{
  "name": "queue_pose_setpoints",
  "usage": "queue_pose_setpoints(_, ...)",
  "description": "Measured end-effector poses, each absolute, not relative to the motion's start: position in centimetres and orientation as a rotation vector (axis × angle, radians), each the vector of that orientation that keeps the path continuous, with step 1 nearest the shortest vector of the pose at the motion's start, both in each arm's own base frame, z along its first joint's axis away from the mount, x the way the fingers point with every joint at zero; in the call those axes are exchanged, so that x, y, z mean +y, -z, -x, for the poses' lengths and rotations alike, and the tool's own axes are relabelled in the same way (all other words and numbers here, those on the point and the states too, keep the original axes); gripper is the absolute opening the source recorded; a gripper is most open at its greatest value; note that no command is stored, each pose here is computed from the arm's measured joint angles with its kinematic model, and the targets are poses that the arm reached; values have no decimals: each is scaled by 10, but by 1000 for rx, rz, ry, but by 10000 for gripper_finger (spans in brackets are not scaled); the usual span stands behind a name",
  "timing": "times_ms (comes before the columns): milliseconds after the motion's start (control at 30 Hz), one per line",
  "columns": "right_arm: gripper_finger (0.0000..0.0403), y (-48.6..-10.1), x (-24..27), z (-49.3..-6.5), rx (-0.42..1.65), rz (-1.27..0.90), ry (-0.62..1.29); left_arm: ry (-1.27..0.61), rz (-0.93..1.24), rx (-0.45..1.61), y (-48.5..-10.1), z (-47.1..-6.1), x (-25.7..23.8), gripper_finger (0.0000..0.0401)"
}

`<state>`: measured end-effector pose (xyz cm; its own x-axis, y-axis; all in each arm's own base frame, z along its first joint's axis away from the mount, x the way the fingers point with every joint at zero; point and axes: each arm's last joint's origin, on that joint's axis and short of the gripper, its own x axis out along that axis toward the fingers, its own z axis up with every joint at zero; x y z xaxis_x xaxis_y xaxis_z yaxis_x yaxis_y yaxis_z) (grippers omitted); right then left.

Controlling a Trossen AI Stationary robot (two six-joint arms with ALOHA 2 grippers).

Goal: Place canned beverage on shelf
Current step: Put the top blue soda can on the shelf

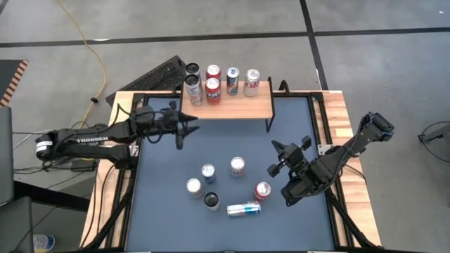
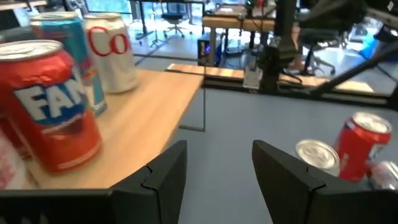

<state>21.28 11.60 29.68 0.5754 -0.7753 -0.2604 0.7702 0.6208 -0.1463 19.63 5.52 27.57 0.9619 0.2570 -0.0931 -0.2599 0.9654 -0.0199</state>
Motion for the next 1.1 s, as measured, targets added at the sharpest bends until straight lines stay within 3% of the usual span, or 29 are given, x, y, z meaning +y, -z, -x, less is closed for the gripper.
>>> queue_pose_setpoints(433, 0, -297, 112, -215, 318, 19, 924, -381, -14, 114, -270, -192, 90, 173)
queue_pose_setpoints(700, 0, -297, 112, -215, 320, 12, 925, 19, 170, 116, -269, -204, 53, 173)
queue_pose_setpoints(867, 0, -297, 112, -216, 317, 6, 925, 279, 141, 32, -279, -210, 7, 173)
queue_pose_setpoints(1100, 0, -297, 112, -216, 313, -1, 923, 273, 75, -78, -290, -209, -21, 173)
